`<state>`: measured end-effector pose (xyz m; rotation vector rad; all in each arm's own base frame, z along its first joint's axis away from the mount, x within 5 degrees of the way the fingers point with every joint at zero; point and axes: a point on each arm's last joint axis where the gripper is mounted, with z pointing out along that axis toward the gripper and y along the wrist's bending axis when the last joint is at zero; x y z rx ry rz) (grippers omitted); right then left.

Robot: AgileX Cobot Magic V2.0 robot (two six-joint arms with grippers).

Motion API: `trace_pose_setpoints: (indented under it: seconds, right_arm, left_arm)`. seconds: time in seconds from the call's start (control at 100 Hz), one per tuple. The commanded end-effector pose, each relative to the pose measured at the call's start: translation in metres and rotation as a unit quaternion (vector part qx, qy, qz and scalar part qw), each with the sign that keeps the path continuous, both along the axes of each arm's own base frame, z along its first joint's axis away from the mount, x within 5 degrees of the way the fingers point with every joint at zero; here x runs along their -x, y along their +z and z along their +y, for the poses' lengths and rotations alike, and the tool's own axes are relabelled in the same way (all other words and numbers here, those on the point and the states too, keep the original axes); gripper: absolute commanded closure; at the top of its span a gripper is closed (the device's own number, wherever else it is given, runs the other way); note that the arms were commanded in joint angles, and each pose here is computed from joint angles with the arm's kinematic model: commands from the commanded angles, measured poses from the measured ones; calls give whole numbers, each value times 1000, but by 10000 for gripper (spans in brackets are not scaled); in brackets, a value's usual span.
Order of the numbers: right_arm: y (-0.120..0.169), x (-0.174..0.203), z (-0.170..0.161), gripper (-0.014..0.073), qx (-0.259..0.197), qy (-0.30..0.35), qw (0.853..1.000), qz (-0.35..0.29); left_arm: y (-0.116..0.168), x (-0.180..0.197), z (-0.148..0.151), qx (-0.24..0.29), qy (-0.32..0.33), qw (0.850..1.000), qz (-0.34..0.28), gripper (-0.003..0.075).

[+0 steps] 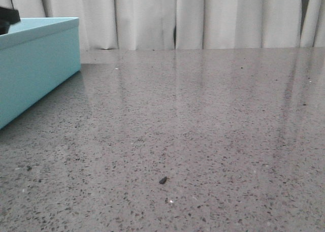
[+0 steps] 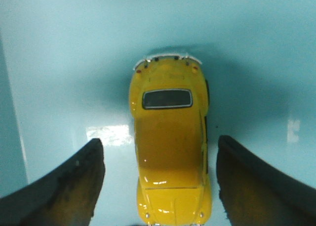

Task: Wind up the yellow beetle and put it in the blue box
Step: 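Open the left gripper and raise it out of the box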

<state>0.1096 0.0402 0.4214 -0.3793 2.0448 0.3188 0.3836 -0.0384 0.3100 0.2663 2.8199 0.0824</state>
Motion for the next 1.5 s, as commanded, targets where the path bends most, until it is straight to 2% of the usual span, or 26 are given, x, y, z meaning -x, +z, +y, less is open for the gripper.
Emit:
trace_pose_setpoints:
  seconds: [0.0, 0.13, 0.27, 0.35, 0.38, 0.39, 0.4, 0.44, 0.45, 0.46, 0.47, 0.48, 0.52, 0.53, 0.6, 0.65, 0.74, 0.81, 0.88, 0.96, 0.98, 1.09, 1.49]
  right_arm:
    - [14, 5, 0, 644, -15, -2, 999, -49]
    - [14, 21, -3, 644, -15, -2, 997, -80]
    - [4, 43, -9, 644, -7, -5, 990, -140]
    - [-4, 56, -13, 644, -2, -12, 981, -191]
    - [-10, 63, -14, 644, -1, -16, 977, -211]
    - [-10, 64, -15, 644, -1, -17, 976, -215]
    - [-13, 64, -15, 644, -1, -19, 975, -221]
    - [-17, 72, -17, 644, -3, -25, 969, -245]
    - [-19, 74, -18, 644, -2, -27, 967, -253]
    - [-20, 75, -19, 644, -2, -28, 966, -257]
    - [-22, 75, -19, 644, -1, -31, 965, -260]
    - [-22, 78, -20, 644, -3, -32, 963, -267]
    - [-27, 83, -21, 644, -5, -38, 958, -284]
    - [-28, 84, -22, 644, -5, -39, 957, -286]
    - [-34, 90, -23, 644, -7, -44, 952, -302]
    - [-37, 93, -24, 644, -8, -45, 951, -307]
    - [-39, 98, -25, 644, -9, -43, 949, -311]
    - [-39, 100, -25, 644, -10, -43, 948, -315]
    - [-39, 101, -25, 644, -10, -43, 948, -315]
    - [-39, 101, -25, 644, -9, -43, 948, -314]
    - [-40, 101, -25, 644, -9, -42, 949, -311]
    - [-41, 101, -24, 644, -6, -39, 952, -304]
    - [-41, 101, -24, 644, -6, -39, 952, -304]
  left_arm:
    - [71, 22, -8, 33, -14, 989, -146, 280]
    - [127, 62, -26, 62, -52, 954, -288, 280]
    - [148, 115, -44, 84, -103, 924, -357, 294]
    - [145, 144, -49, 93, -131, 908, -386, 349]
    - [137, 154, -50, 96, -141, 905, -389, 367]
    - [139, 160, -50, 100, -145, 900, -400, 371]
    - [134, 162, -51, 100, -147, 901, -396, 379]
    - [131, 178, -50, 110, -157, 890, -414, 405]
    - [125, 180, -49, 110, -159, 891, -411, 408]
    - [127, 185, -48, 114, -161, 885, -422, 411]
    - [121, 187, -48, 114, -162, 887, -418, 417]
    - [122, 192, -47, 118, -164, 880, -429, 419]
    - [111, 203, -44, 125, -165, 876, -436, 426]
    - [113, 207, -42, 130, -164, 870, -446, 426]
    - [97, 223, -36, 141, -161, 861, -462, 426]
    - [85, 231, -32, 142, -161, 860, -462, 426]
    - [68, 242, -27, 138, -162, 868, -448, 432]
    - [61, 249, -24, 140, -159, 875, -436, 477]
    - [58, 253, -21, 141, -158, 874, -437, 566]
    - [61, 257, -20, 143, -157, 869, -446, 720]
    - [61, 258, -19, 144, -157, 868, -449, 738]
    - [65, 260, -18, 148, -157, 860, -463, 739]
    - [64, 260, -19, 147, -156, 863, -457, 739]
